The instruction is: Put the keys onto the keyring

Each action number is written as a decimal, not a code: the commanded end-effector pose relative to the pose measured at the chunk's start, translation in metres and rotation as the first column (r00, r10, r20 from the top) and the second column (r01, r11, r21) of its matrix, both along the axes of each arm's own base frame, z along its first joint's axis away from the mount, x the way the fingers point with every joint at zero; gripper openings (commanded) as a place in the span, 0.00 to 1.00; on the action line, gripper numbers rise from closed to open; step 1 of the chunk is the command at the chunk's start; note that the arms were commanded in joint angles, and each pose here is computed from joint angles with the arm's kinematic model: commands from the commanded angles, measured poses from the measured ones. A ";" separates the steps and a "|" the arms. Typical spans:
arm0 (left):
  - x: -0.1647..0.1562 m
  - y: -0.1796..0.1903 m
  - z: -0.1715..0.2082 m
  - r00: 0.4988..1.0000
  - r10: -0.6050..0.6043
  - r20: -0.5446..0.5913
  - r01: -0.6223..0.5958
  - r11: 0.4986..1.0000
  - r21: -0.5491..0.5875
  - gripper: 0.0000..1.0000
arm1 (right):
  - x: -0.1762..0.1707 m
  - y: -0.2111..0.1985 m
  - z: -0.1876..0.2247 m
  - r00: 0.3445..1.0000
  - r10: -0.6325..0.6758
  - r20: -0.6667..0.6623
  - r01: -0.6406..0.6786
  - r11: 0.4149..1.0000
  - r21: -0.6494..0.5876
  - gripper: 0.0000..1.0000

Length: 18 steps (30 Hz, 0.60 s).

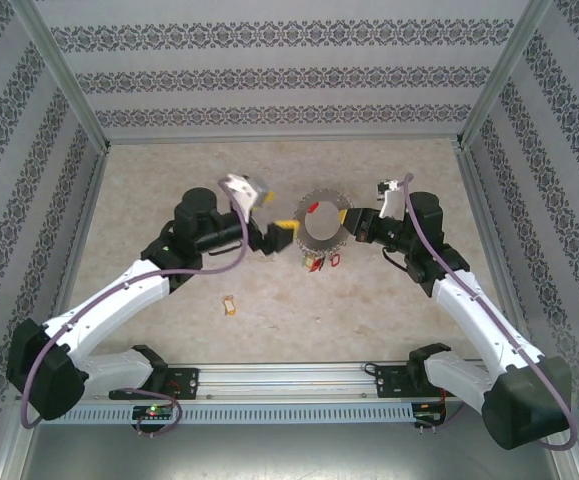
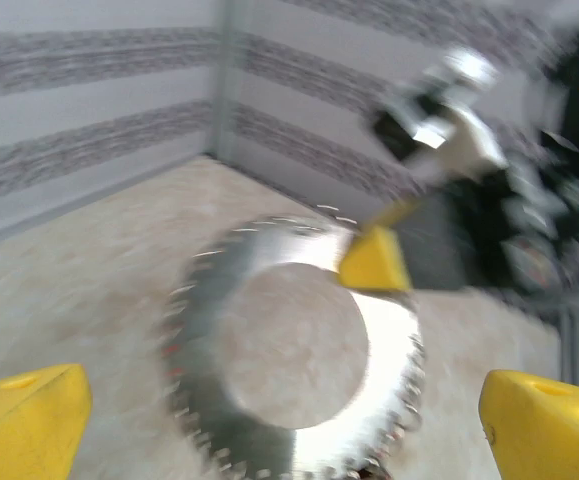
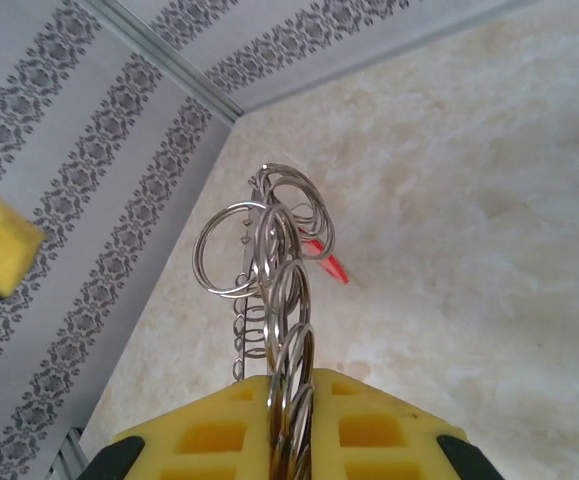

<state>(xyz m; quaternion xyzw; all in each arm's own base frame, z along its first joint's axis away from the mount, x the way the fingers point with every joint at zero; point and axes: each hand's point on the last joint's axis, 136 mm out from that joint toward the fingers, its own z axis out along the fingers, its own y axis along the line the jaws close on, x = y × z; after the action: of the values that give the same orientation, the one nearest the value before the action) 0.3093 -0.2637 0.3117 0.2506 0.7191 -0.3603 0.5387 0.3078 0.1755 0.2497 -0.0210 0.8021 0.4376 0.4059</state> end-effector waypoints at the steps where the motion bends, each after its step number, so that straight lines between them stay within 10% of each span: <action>1: 0.034 0.045 -0.004 0.935 0.203 -0.292 -0.273 0.936 -0.223 0.99 | 0.006 0.003 0.042 0.988 -0.022 0.152 0.009 0.996 0.083 0.00; 7: 0.044 0.027 -0.025 0.870 -0.019 -0.493 -0.192 0.907 -0.374 0.97 | 0.013 0.010 0.053 0.993 -0.013 0.114 -0.008 0.984 0.176 0.00; 18: 0.063 -0.004 -0.015 0.834 -0.219 -0.506 -0.093 0.849 -0.521 0.89 | 0.021 0.024 0.070 0.997 0.029 0.075 -0.049 0.956 0.289 0.00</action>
<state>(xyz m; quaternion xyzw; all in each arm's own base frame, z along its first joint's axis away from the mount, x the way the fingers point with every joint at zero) 0.3709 -0.2591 0.2574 -0.0155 0.7483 -0.5721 0.3354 0.3313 0.1894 0.2674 0.0413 0.7622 0.5147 0.3904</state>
